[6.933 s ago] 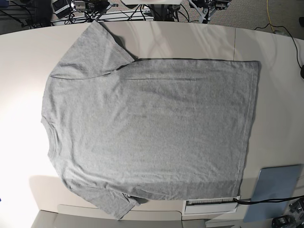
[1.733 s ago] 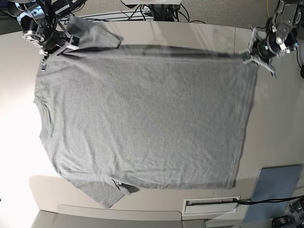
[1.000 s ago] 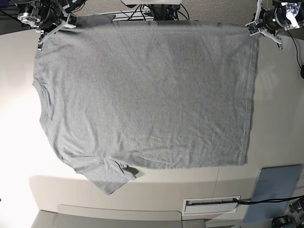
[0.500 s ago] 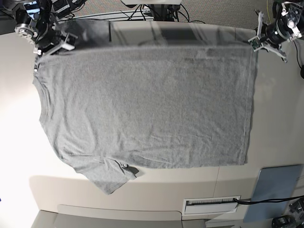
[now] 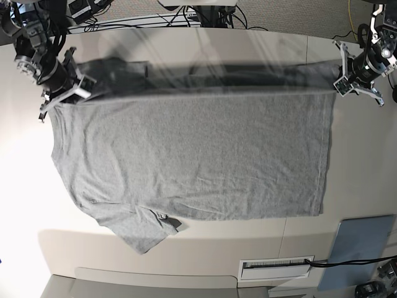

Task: Fold the T-shirt properly
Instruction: 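Pull both grippers toward the hem, folding the collar edge over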

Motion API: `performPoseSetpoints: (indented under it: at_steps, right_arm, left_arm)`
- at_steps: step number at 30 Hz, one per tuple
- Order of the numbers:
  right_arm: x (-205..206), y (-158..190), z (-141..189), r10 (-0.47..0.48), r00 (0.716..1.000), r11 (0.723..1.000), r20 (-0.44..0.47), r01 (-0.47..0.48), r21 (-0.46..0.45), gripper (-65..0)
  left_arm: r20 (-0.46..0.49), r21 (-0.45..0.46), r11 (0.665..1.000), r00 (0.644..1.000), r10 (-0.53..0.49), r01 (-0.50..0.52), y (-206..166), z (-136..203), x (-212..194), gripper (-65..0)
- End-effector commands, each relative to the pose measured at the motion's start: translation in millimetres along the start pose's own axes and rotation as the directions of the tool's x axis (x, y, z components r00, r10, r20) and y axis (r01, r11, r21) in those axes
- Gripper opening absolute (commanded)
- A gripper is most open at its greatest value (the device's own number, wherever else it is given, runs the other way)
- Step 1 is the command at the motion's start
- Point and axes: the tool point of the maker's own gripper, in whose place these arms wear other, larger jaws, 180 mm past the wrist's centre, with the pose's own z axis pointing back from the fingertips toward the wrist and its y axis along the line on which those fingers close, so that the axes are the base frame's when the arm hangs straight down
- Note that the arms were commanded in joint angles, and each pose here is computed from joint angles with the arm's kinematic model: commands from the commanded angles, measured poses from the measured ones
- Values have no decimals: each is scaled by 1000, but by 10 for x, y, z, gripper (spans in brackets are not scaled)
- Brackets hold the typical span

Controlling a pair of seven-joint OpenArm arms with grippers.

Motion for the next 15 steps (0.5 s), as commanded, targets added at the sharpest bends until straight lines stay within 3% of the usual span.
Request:
performPoseSetpoints:
  at_steps: [1, 7, 15]
  right_arm:
    - [-53, -193, 14, 15, 1000, 998, -21, -16, -56, -650]
    - [-35, -392, -72, -44, 999, 996, 20, 45, -81, -650]
    - [75, -454, -221, -35, 998, 996, 59, 40, -75, -650]
  left_arm:
    - [-3, 48, 999, 1000, -10, 10, 168, 17, 13, -650]
    - [77, 62, 995, 994, 78, -83, 255, -115, 198, -650]
    - [93, 91, 988, 989, 114, -123, 419, -196, 217, -650]
